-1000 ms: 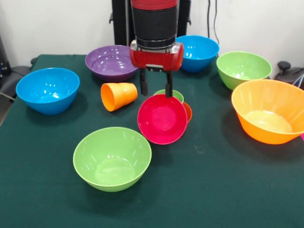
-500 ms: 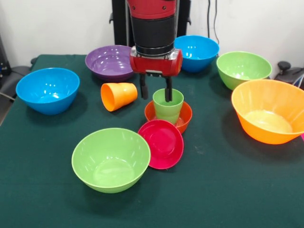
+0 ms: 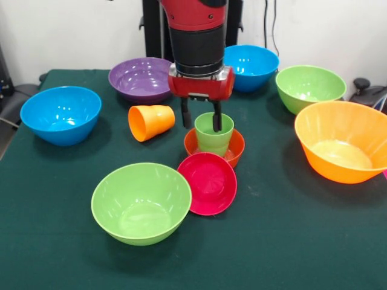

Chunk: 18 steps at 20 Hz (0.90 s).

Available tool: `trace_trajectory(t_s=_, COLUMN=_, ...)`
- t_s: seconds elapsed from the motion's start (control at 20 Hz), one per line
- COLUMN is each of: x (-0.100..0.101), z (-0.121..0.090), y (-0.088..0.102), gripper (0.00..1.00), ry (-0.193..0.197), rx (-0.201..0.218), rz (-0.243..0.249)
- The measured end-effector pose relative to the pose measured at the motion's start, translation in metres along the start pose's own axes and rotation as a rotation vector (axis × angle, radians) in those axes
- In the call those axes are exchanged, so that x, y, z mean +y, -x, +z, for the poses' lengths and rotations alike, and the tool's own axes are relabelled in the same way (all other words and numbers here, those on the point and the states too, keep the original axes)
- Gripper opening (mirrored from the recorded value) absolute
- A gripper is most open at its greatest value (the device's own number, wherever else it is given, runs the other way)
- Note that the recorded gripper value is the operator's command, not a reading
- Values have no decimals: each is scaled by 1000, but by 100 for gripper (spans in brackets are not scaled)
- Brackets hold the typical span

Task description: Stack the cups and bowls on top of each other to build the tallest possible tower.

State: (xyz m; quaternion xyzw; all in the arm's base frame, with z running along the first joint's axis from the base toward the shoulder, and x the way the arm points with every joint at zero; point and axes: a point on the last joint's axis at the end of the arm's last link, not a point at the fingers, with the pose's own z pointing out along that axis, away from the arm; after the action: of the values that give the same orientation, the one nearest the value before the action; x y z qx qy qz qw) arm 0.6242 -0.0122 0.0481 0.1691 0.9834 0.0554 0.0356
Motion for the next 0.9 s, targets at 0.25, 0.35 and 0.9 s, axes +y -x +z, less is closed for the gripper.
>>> trace_trajectory(t_s=0.25, x=7, z=-2, y=20, gripper=100, ry=38, rx=-64, rz=0)
trace_trajectory(t_s=0.35, x=9, z=-3, y=31, gripper=100, ry=46, rx=-110, rz=-6)
trace_trajectory(t_s=0.9, x=-21, z=-55, y=56, gripper=100, ry=77, rx=-267, rz=-9)
